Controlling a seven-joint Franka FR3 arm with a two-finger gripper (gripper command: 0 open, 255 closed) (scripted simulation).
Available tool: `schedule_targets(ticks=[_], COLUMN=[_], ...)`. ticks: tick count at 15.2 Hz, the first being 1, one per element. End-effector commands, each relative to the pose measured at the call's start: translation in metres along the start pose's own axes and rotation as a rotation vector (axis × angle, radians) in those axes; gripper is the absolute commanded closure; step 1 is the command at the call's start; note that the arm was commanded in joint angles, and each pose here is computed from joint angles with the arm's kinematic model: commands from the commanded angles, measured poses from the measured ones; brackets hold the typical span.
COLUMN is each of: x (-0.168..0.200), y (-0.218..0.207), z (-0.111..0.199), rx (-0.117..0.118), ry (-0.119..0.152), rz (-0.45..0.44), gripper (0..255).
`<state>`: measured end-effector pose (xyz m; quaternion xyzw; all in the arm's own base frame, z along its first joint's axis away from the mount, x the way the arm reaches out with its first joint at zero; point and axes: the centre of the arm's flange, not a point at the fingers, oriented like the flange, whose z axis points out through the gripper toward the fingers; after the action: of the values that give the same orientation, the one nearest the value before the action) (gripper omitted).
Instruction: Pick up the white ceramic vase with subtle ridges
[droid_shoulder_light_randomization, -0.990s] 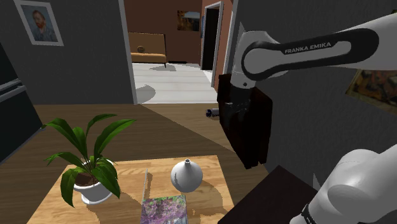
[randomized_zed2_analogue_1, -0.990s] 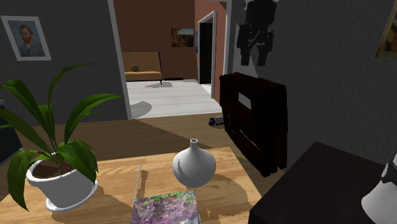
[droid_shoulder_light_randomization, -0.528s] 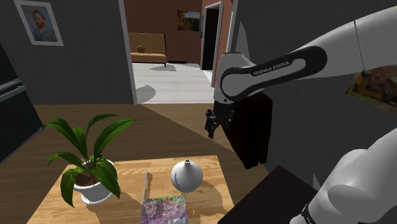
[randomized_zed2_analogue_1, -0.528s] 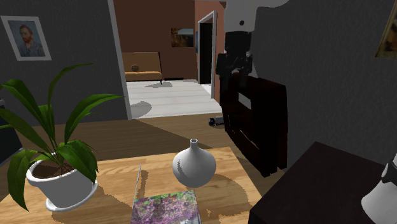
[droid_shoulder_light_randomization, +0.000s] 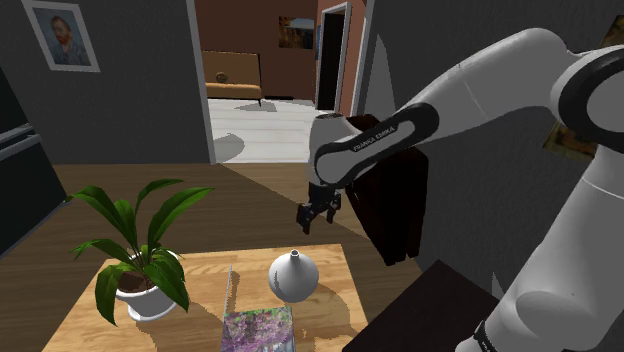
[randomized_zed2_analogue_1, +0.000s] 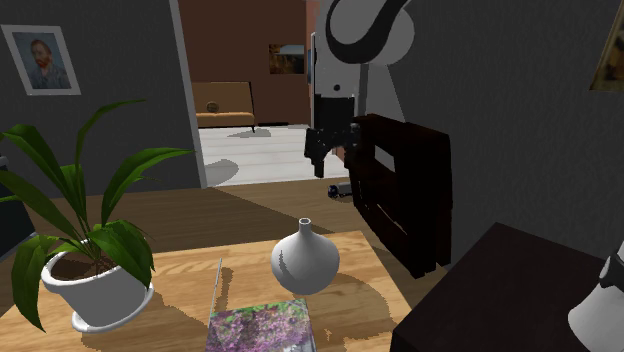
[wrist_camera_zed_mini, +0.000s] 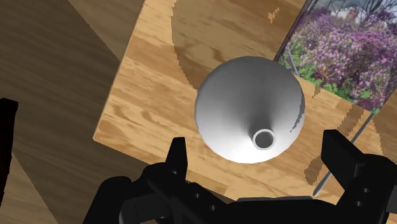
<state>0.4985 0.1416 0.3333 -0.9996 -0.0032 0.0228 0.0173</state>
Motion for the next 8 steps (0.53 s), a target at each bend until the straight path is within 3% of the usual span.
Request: schedule_targets(ticks=[1, 8], x=[0.012, 0.063], y=[-0.007, -0.034], z=[0.023, 0.097], rx=[-0.006, -0.027], ry=[-0.002, -0.009], rz=[0.002, 0.009], gripper=[0, 0])
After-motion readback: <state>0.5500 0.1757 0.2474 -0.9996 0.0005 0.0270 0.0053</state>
